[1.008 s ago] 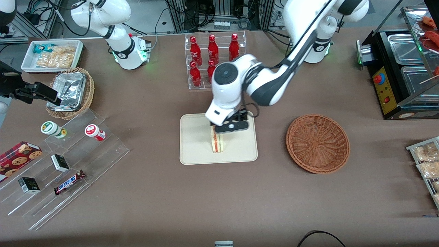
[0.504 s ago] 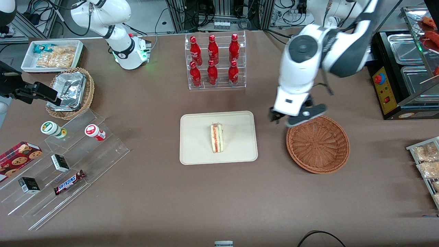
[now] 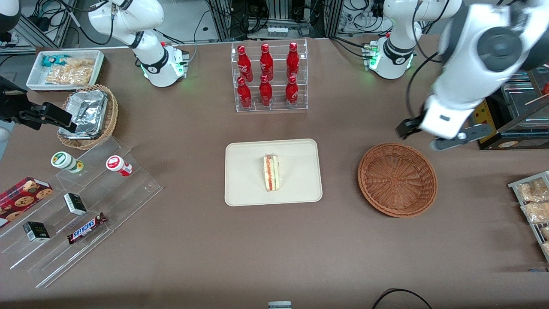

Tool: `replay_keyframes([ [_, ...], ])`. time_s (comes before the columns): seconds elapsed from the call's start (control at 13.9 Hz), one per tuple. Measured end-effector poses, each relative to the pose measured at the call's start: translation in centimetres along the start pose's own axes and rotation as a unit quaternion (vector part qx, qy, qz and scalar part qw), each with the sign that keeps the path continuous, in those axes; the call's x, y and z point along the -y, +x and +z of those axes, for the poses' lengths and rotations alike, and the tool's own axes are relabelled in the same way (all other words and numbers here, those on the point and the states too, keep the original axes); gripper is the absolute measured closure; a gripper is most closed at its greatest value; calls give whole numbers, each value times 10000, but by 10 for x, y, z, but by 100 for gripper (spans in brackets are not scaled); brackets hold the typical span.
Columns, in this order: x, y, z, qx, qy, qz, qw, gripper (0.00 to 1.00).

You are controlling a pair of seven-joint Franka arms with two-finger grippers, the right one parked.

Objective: Place sandwich from basket to tray

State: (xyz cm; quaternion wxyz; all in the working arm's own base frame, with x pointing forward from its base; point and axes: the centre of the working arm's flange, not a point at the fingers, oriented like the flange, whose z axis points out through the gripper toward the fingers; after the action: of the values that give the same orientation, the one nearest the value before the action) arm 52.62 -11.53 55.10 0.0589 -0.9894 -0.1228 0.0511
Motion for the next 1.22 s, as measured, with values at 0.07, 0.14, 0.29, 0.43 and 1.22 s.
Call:
replay_keyframes([
  [0.07, 24, 4, -11, 92, 14, 119, 9999, 0],
  [0.14, 46, 9, -20, 131, -6, 236, 9996, 0],
  [0.29, 74, 17, -32, 112, -80, 379, 9992, 0],
  [0.43, 77, 19, -40, 36, -112, 417, 9991, 0],
  [1.22, 98, 36, -58, -102, -245, 942, 9952, 0],
])
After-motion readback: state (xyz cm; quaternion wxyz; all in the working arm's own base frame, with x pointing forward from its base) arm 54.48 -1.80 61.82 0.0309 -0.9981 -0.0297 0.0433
